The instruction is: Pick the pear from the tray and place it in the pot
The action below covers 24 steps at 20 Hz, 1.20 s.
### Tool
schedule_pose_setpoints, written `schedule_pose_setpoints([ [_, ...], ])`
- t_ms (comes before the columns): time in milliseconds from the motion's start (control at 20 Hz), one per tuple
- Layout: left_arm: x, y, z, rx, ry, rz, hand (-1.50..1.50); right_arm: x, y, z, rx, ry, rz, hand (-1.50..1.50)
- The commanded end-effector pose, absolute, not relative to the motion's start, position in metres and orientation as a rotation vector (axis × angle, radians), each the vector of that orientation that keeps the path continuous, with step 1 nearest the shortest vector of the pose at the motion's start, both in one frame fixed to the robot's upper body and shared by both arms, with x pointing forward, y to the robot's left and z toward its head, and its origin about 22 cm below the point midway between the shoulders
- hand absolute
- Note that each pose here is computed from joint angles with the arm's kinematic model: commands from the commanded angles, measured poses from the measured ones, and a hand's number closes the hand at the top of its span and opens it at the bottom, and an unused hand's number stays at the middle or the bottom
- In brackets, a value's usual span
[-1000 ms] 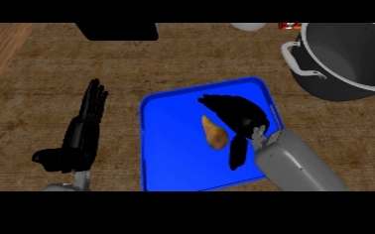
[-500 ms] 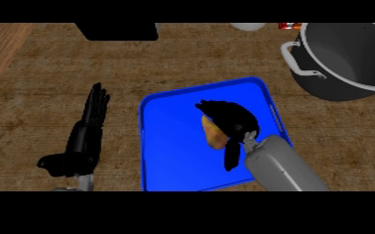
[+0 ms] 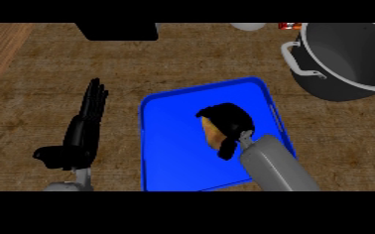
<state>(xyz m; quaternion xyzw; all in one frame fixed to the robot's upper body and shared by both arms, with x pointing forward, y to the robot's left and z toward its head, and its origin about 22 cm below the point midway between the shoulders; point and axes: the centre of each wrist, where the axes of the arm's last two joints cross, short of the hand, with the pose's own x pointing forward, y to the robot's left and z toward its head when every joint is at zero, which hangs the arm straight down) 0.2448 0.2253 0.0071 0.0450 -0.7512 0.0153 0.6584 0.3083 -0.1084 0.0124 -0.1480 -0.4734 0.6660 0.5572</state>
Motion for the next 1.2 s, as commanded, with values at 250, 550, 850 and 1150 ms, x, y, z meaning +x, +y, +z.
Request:
schedule_pose_setpoints([
  [250,0.242,0.234,0.016,0.097,-1.705,0.048,0.0,0.321,-0.108,0.007,-0.451,-1.329,1.554,1.5],
  [550,0.229,0.229,0.003,0.111,-1.7,0.023,0.0,0.306,-0.11,0.009,-0.448,-1.383,1.544,1.5],
  [850,0.236,0.225,0.016,0.088,-1.715,0.034,0.0,0.36,-0.108,0.004,-0.726,-1.232,1.351,1.5],
  [1150,0.233,0.223,0.004,0.122,-1.701,0.037,0.0,0.363,-0.092,0.037,-0.907,-1.429,1.24,1.5],
])
